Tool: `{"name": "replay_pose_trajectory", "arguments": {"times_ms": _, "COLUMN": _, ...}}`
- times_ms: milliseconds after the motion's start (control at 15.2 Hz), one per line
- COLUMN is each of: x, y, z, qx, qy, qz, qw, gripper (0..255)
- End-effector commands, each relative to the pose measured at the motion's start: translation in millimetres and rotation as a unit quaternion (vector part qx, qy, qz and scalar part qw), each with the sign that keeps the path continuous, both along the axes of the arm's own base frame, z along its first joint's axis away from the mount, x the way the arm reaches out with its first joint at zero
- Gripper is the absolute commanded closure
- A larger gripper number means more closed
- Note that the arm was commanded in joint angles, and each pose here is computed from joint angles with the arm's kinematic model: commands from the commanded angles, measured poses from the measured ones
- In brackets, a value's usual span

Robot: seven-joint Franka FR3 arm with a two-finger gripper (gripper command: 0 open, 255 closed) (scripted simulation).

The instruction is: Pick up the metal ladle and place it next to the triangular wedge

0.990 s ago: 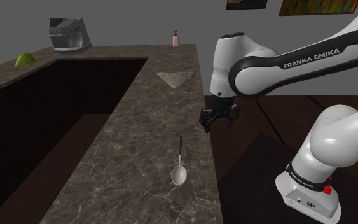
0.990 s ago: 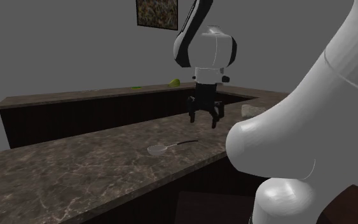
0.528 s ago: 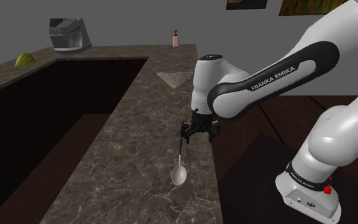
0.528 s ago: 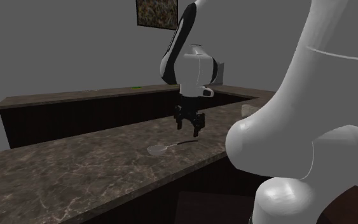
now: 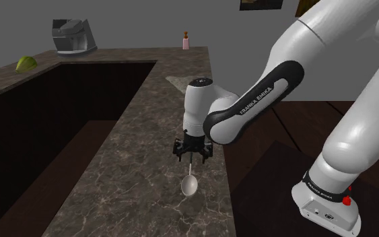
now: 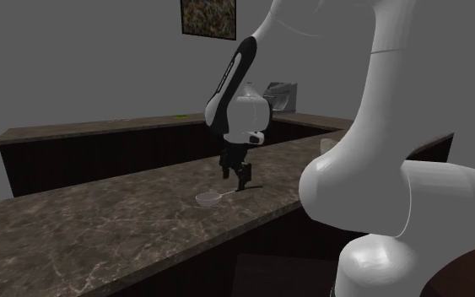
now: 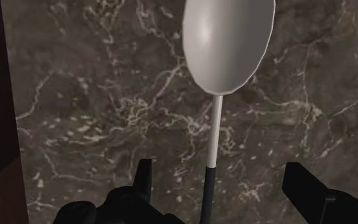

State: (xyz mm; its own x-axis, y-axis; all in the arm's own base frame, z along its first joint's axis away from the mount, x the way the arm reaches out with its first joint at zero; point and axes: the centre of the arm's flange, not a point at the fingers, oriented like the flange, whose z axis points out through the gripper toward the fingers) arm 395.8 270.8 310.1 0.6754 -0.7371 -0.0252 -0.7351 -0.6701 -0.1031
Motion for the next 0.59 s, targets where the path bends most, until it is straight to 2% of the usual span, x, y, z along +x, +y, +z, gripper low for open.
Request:
{"name": "replay_pose_trajectory", "arguments": {"times_ms": 0, "x": 1.2, "y": 2.2, "z": -10.3, "qx": 0.001, "qy": -0.001, "qz": -0.003, "qw": 1.0000, "gripper": 0}}
{"name": "replay_pose_trajectory", "arguments": {"times_ms": 330, "x": 2.7, "y": 4.3, "z": -34.3, "qx": 0.001, "qy": -0.001, "qz": -0.003, "qw": 1.0000, "gripper": 0}}
{"name": "replay_pose_trajectory", "arguments": {"times_ms": 528, "x": 2.7, "y": 4.3, "z": -34.3, "qx": 0.001, "qy": -0.001, "qz": -0.003, "qw": 1.0000, "gripper": 0}}
